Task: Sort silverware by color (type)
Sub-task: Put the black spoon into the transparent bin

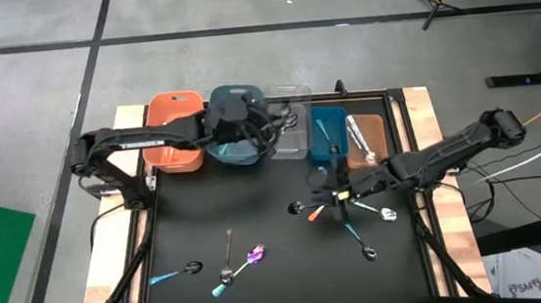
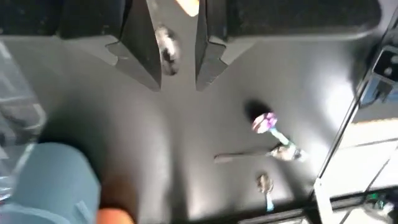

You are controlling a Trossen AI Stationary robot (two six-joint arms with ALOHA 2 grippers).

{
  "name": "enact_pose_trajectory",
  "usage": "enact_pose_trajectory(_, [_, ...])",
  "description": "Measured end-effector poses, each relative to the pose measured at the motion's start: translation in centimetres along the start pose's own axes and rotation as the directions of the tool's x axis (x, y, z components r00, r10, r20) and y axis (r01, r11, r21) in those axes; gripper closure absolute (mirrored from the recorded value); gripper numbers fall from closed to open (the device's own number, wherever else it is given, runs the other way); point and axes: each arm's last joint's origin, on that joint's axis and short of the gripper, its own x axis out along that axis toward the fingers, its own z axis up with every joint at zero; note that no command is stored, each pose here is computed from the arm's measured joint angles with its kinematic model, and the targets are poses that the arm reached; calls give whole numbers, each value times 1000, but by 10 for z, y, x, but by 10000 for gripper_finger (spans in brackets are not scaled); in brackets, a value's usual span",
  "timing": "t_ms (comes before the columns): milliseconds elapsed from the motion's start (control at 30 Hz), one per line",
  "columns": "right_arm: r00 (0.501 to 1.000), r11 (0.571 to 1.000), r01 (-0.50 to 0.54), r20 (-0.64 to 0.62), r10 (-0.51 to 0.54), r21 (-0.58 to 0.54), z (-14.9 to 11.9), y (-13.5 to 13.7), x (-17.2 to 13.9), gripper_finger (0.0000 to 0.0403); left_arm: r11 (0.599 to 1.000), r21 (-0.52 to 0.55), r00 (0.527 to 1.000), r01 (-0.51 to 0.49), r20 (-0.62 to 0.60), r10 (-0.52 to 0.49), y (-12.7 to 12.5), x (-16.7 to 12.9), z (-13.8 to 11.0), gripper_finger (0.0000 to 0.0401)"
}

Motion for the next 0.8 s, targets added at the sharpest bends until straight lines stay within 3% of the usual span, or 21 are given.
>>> enact_pose_trajectory(233, [996, 999, -6, -92, 2, -36, -19, 9, 24, 315, 997, 54, 996, 60, -73, -56, -22, -33, 2, 300])
enact_pose_trajectory(800, [945, 992, 77, -309, -105, -102, -65, 3, 70, 315, 985, 127, 988, 119, -109, -105, -62, -51, -2, 300])
